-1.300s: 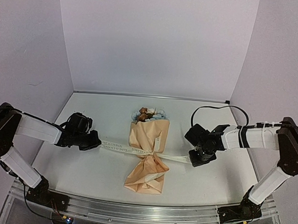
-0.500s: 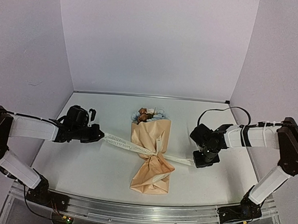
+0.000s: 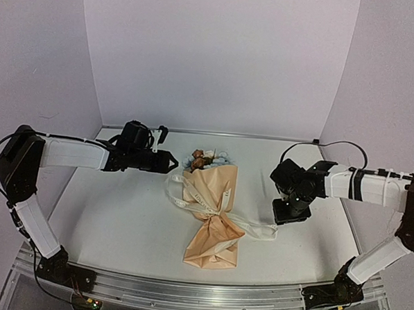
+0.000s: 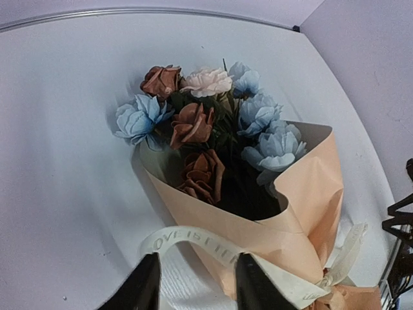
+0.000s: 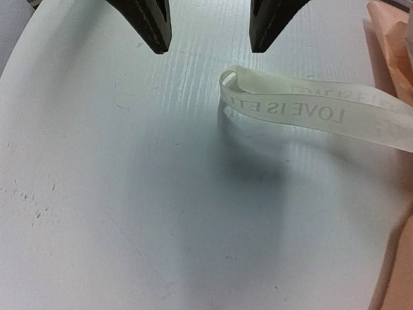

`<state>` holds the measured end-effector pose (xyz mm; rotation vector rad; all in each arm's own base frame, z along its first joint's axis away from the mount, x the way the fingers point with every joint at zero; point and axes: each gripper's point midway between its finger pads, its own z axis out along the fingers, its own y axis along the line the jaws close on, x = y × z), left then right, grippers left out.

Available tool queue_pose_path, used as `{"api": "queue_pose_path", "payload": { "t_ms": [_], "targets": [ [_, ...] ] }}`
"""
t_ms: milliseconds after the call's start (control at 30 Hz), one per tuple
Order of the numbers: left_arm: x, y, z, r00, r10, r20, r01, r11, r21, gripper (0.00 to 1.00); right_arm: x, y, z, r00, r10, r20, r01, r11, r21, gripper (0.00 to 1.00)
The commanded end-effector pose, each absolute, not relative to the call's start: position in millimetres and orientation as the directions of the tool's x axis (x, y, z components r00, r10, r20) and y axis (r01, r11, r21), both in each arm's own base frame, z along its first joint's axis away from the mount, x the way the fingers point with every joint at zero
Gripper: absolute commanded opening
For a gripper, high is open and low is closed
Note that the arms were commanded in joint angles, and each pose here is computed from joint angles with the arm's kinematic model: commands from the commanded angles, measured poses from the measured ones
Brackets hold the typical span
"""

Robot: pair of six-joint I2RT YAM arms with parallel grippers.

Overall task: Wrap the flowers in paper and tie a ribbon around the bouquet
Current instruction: Tie the half-tied ribbon around the folded bouquet, then adjust the ribbon on the folded bouquet.

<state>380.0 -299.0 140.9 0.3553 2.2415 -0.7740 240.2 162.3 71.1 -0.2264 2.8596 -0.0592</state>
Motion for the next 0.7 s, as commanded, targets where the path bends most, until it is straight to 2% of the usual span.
{"api": "queue_pose_path", "payload": {
  "t_ms": [0, 133, 233, 433, 533, 667],
  "targets": [
    [385.1, -300.2, 160.4, -0.672, 0.037, -0.74, 0.482, 0.78, -0.399, 0.57, 246.2, 187.6, 115.6, -0.944, -0.156, -0.29, -0.168, 0.986, 0.016, 0.45],
    [359.8, -287.5, 171.3, -0.634, 0.058, -0.772, 0.518, 0.772, -0.368, 0.63, 246.9, 217.2, 129.2, -0.94, -0.192, -0.281, -0.221, 0.973, 0.073, 0.47],
    [327.5, -289.7, 172.7, -0.57, 0.127, -0.812, 0.593, 0.747, -0.3, 0.6, 251.8, 237.4, 138.5, -0.943, -0.186, -0.275, -0.229, 0.964, 0.136, 0.51],
    [268.6, -315.4, 147.3, -0.5, 0.297, -0.814, 0.751, 0.617, -0.235, 0.54, 251.0, 271.8, 153.5, -0.943, -0.236, -0.234, -0.282, 0.941, 0.187, 0.51],
    [252.5, -333.1, 134.6, -0.444, 0.391, -0.806, 0.819, 0.542, -0.188, 0.52, 255.0, 284.6, 156.5, -0.949, -0.228, -0.219, -0.273, 0.94, 0.204, 0.51],
    [250.3, -348.5, 115.3, -0.378, 0.499, -0.78, 0.86, 0.501, -0.097, 0.53, 260.6, 298.1, 152.0, -0.957, -0.213, -0.198, -0.253, 0.945, 0.209, 0.51]
  ]
}}
